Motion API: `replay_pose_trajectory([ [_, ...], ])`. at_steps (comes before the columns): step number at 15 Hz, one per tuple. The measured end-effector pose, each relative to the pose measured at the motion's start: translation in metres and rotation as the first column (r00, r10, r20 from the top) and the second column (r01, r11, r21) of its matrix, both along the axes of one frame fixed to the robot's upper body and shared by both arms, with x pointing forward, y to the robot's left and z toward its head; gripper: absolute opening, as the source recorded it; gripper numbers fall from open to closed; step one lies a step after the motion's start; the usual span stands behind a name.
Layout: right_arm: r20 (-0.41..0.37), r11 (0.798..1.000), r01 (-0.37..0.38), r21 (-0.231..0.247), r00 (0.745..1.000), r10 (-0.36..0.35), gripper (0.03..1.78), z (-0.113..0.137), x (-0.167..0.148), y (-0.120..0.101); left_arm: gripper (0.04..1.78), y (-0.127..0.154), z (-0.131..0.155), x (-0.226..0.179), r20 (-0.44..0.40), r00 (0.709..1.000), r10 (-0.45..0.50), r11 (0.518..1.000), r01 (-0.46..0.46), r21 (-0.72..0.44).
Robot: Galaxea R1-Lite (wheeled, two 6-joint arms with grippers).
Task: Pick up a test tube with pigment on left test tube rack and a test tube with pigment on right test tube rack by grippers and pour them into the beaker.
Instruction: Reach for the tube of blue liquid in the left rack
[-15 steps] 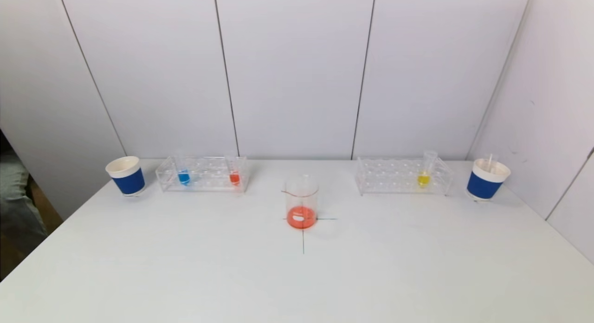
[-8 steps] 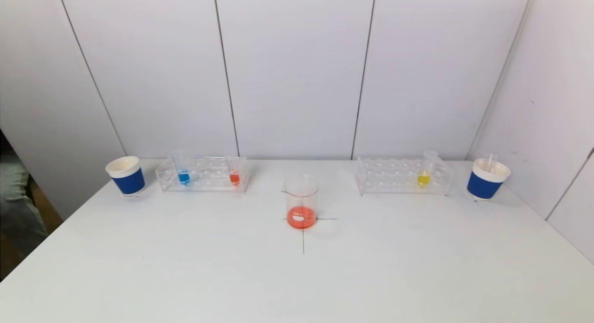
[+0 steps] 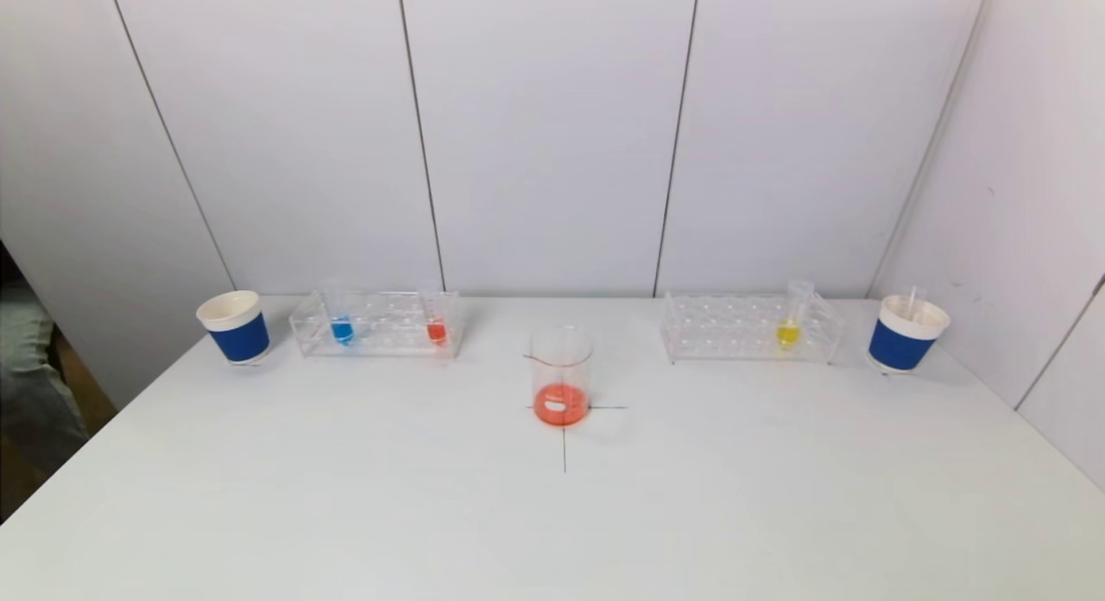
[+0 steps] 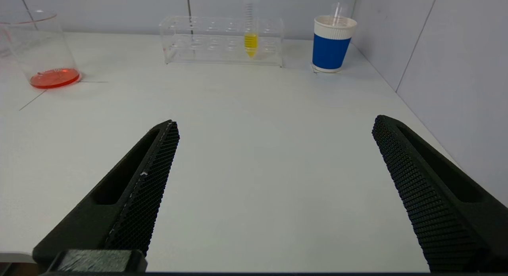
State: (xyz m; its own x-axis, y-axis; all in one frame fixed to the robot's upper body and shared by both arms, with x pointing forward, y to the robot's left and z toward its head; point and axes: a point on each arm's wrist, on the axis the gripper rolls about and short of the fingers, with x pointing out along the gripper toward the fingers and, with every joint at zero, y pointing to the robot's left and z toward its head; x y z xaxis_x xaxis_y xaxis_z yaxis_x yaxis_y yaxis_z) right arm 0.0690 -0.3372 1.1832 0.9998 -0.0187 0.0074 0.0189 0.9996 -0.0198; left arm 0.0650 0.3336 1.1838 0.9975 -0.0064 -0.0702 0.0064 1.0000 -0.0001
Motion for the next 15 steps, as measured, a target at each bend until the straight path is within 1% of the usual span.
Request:
replay_pose_trajectory([
  [15,-0.001,1.000,0.003,0.004,1.000,-0.003,1.77,-0.0002,0.0001,-0.0001,1.76,0.0000,0.0000,0.0000,0.000,1.000,0.002,1.000,-0.002,0.001],
])
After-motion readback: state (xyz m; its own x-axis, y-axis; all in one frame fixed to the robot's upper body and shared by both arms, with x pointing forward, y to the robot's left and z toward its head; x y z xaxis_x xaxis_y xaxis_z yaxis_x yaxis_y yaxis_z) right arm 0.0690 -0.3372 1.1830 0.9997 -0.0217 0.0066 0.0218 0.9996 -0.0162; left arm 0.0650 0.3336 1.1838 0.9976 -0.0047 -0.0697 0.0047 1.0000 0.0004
